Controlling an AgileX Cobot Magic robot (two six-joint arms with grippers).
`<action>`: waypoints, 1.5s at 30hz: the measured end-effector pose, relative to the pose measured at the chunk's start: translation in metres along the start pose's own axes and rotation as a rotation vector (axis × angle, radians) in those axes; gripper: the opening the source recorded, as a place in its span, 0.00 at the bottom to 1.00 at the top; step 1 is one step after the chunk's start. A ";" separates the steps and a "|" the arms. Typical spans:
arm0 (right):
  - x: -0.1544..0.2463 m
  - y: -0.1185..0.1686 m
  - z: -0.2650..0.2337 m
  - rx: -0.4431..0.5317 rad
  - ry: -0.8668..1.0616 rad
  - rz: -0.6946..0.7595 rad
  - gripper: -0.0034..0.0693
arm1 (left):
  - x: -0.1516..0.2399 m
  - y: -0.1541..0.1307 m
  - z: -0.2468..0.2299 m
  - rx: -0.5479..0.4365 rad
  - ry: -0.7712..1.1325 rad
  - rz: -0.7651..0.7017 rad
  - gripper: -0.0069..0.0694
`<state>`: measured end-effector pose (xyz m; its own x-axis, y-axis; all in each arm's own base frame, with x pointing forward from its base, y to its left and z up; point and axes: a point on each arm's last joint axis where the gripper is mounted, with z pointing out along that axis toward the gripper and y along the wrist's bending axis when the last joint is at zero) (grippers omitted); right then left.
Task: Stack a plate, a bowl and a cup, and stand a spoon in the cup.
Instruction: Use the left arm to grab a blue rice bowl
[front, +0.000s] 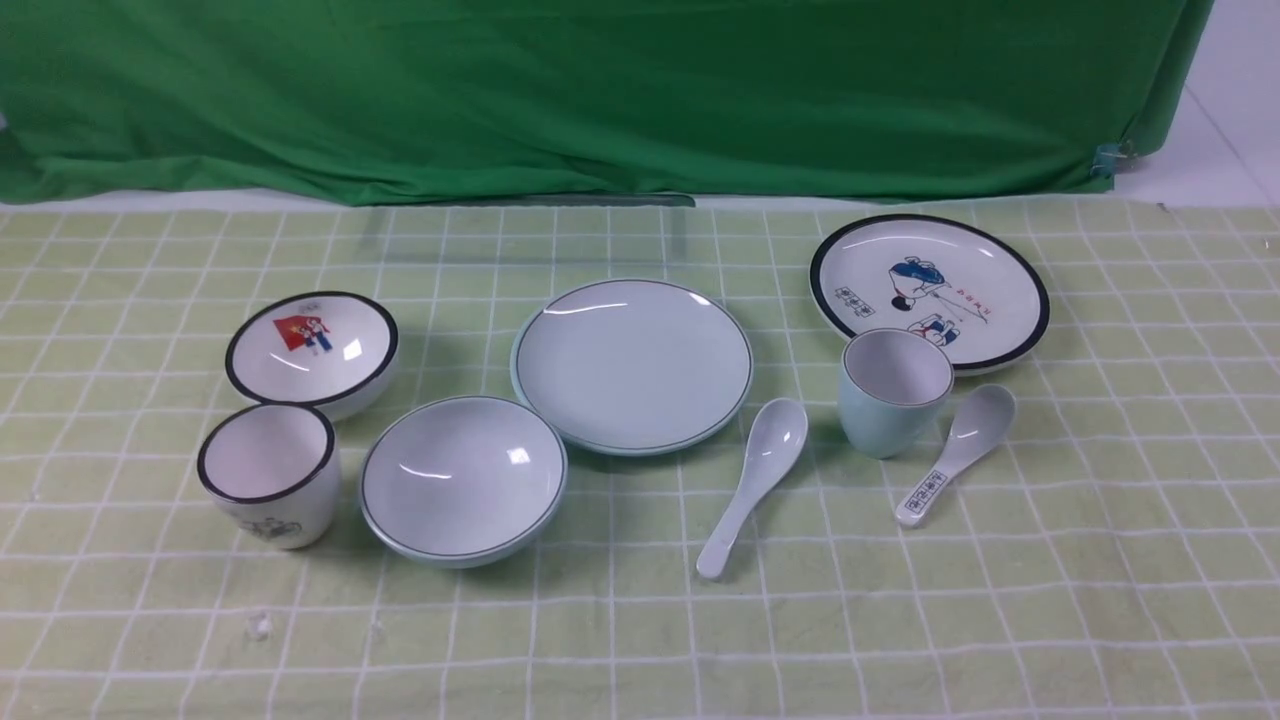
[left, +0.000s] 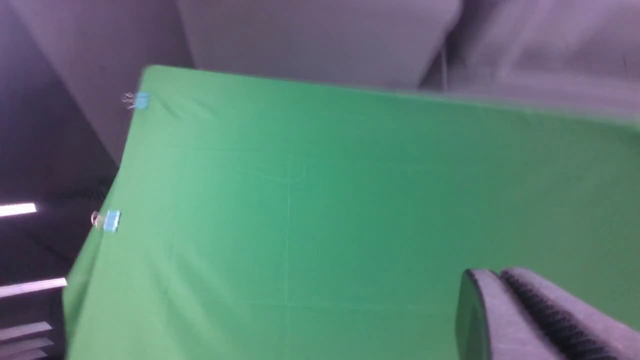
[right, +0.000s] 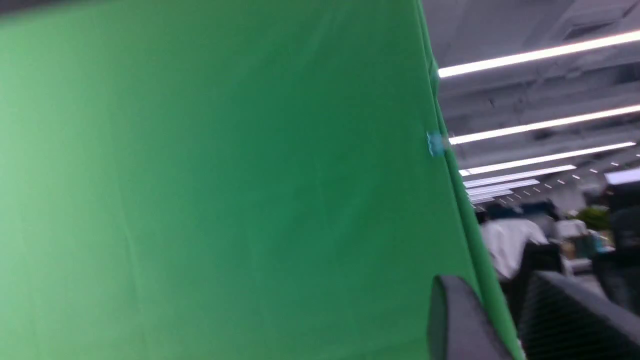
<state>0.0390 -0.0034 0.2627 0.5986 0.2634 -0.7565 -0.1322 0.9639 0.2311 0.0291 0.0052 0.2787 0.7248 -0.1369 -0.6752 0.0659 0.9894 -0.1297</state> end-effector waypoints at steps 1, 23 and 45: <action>-0.008 0.003 0.010 0.002 0.015 -0.023 0.26 | -0.014 -0.003 0.016 -0.001 0.014 -0.040 0.05; 0.109 0.021 0.149 -0.129 1.388 -0.327 0.07 | 0.108 -0.023 0.215 0.126 1.581 0.032 0.06; 0.183 0.066 0.162 -0.335 1.975 -0.329 0.11 | 0.316 -0.066 0.168 0.379 1.987 0.237 0.77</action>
<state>0.2674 0.1021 0.2388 -0.8505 -0.4377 -0.2917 -0.4703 0.8812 0.0491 0.3690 -0.0951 0.1955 -0.8412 0.3759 -0.3887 0.4032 0.9150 0.0124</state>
